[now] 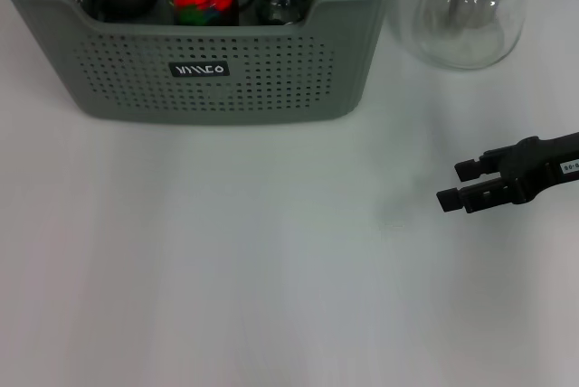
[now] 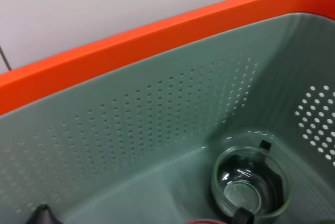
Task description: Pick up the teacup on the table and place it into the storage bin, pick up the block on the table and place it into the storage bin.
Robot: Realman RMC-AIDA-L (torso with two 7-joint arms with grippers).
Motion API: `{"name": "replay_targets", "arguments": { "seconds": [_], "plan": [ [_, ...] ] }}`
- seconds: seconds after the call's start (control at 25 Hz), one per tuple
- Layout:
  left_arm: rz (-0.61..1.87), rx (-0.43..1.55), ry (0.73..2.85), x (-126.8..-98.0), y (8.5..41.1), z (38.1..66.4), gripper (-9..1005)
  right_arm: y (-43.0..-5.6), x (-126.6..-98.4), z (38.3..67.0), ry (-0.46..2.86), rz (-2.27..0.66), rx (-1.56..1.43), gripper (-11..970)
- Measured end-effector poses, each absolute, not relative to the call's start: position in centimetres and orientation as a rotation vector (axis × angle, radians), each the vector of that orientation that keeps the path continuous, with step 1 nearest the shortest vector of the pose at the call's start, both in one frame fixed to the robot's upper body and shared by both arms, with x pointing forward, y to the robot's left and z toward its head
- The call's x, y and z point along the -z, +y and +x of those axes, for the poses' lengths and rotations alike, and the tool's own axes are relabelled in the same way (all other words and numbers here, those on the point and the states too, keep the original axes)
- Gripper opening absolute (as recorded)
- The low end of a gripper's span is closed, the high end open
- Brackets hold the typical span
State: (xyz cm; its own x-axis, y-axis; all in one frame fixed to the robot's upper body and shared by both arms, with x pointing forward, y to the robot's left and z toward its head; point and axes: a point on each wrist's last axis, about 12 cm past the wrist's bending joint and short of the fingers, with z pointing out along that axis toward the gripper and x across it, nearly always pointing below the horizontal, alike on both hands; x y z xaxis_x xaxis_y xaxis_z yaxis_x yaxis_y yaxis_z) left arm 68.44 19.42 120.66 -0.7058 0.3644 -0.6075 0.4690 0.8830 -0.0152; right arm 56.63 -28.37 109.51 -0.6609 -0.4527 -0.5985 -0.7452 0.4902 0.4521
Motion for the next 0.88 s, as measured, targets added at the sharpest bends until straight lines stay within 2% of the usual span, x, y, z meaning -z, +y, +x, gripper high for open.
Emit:
{"name": "replay_targets", "arguments": {
  "seconds": [0.28, 0.36, 0.48, 0.64, 0.76, 0.88],
  "plan": [
    [0.584, 0.192, 2.396, -121.2, 20.1, 68.5, 577, -28.4, -109.6, 56.7, 2.336, -0.999, -0.995, 825],
    [0.569, 0.226, 2.369, -121.9, 20.6, 67.8, 669, -28.5, -109.7, 56.7, 2.33, -1.0, -0.994, 825],
    [0.598, 0.378, 2.253, -123.9, 21.1, 65.2, 806, -28.6, -109.9, 56.7, 2.317, -1.004, -0.995, 825],
    [0.714, 0.685, 1.959, -126.0, 22.6, 59.0, 833, -28.9, -110.2, 56.4, 2.255, -1.025, -1.019, 824],
    [0.751, 0.875, 1.773, -125.3, 24.1, 55.0, 847, -29.5, -110.5, 55.9, 2.171, -1.025, -1.048, 824],
    [0.783, 1.038, 1.676, -122.6, 25.2, 52.2, 848, -29.7, -110.7, 55.3, 2.057, -1.041, -1.071, 824]
  ]
}}
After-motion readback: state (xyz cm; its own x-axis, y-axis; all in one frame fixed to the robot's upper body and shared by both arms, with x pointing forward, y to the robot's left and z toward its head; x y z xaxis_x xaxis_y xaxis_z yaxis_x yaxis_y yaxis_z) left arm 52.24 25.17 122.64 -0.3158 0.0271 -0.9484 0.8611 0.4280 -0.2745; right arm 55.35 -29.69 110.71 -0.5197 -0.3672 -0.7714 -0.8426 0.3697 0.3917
